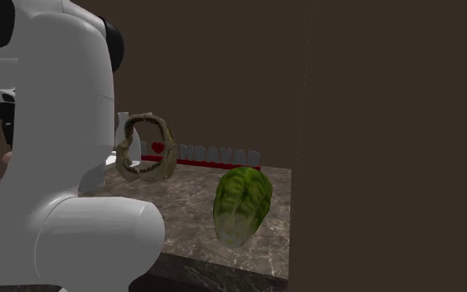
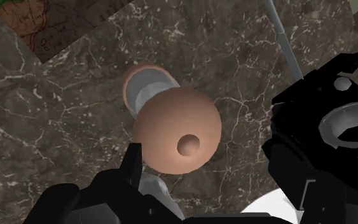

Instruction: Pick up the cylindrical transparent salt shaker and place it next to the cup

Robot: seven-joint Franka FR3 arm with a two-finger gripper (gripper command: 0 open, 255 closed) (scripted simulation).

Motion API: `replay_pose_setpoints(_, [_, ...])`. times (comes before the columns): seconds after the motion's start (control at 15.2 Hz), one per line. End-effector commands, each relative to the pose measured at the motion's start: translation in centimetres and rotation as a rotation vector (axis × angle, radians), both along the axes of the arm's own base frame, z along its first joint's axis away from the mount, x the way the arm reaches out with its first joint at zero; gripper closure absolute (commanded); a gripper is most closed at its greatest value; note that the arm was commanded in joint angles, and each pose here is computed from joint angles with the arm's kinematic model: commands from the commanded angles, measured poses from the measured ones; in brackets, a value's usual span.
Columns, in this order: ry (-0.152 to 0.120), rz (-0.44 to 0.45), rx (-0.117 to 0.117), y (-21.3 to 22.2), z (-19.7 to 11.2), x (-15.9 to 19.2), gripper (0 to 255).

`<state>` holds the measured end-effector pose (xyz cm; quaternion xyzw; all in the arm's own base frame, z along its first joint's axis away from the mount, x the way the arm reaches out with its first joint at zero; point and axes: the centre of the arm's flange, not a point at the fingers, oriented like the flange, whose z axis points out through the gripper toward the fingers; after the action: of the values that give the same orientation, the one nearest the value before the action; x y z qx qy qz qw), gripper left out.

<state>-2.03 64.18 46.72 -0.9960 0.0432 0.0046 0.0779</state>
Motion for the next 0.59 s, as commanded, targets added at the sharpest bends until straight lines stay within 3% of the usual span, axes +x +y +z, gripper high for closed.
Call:
replay_pose_setpoints(0.0, [0.000, 0.000, -0.001, -0.4, 2.3, 0.1, 0])
replay_pose_setpoints(0.53, [0.000, 0.000, -0.001, -0.5, 3.3, 0.1, 0])
